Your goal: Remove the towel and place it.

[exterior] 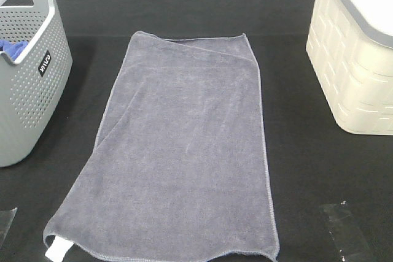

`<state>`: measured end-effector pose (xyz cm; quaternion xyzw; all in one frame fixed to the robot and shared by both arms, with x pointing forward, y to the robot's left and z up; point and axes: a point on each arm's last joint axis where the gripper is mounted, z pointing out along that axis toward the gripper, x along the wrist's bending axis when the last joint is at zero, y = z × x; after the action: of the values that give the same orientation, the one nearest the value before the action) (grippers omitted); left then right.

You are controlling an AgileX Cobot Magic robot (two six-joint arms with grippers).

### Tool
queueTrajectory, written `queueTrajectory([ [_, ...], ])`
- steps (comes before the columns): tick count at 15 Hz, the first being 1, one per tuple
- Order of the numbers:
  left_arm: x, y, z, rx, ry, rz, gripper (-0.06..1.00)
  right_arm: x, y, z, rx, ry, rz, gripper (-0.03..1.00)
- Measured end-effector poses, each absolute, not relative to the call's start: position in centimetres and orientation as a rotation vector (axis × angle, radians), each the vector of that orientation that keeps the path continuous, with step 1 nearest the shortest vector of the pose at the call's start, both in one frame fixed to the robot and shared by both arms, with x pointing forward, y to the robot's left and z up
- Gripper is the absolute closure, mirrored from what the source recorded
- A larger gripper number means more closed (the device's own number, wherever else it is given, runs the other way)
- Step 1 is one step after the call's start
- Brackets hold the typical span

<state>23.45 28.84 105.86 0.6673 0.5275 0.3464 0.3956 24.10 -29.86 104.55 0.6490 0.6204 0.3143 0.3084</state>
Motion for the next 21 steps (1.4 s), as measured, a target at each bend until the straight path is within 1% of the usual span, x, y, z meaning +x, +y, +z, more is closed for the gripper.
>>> queueTrajectory([
  [7, 23.0, 28.9, 105.8, 1.681, 1.312, 0.897, 0.16, 22.8, -29.8, 104.5, 1.657, 1.584, 0.890, 0.28],
  [21, 23.0, 28.9, 105.8, 1.697, 1.287, 0.884, 0.16, 22.8, -29.8, 104.4, 1.655, 1.582, 0.892, 0.28],
])
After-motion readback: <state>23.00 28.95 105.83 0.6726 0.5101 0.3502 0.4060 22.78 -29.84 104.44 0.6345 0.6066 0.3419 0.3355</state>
